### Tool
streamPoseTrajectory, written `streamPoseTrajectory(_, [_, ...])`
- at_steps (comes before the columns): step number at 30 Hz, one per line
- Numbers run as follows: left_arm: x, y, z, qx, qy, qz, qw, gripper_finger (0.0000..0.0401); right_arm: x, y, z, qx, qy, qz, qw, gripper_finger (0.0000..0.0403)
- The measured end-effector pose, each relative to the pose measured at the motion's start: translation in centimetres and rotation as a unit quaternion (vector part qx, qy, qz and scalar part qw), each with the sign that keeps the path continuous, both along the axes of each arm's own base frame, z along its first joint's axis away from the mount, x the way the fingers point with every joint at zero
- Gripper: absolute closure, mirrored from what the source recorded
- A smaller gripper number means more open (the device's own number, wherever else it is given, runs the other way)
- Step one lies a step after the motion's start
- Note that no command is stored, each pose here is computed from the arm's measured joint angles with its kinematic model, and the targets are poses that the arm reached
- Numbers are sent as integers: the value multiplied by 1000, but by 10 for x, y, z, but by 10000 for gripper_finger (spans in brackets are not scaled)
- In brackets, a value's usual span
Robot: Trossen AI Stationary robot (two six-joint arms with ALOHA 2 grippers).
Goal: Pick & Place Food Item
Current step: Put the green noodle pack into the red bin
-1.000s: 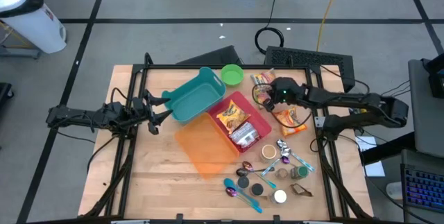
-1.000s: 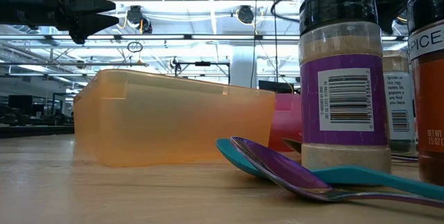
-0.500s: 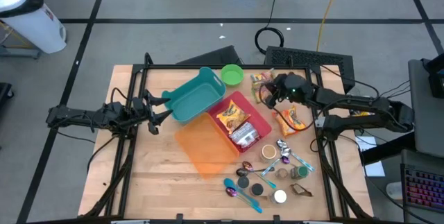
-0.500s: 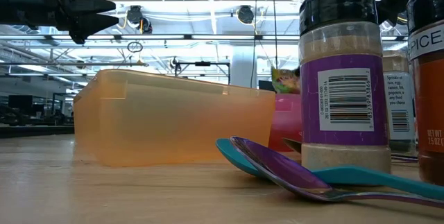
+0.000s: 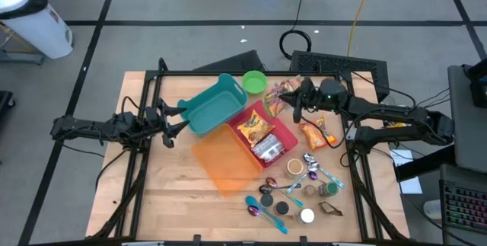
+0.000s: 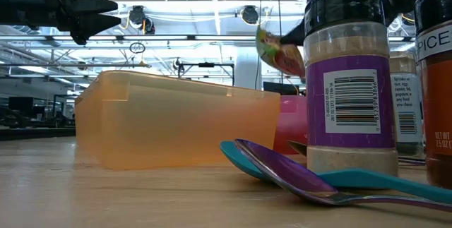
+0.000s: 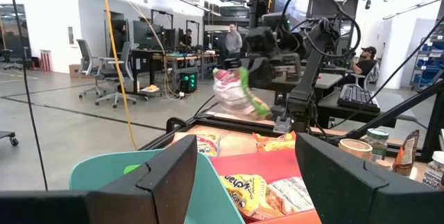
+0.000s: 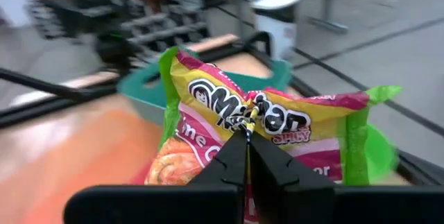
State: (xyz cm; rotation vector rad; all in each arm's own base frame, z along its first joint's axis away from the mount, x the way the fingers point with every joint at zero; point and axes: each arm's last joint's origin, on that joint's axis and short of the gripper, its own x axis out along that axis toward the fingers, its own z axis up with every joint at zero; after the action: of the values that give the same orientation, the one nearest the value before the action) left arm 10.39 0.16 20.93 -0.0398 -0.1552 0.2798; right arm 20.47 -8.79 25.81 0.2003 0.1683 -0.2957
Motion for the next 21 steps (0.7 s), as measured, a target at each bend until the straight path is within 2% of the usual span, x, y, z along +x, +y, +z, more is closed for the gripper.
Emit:
streamPoseTrajectory(6, [0,0,0,0,0,0,1000,148,3,7,1,13,-11,57,998,403])
streamPoseTrajectory(15, [0,0,0,0,0,0,1000,148,10,28,4,1,-24,110,994,403])
streamPoseTrajectory(21, [0,0,0,0,0,0,1000,148,22,41,8,35,-74,136,987,403])
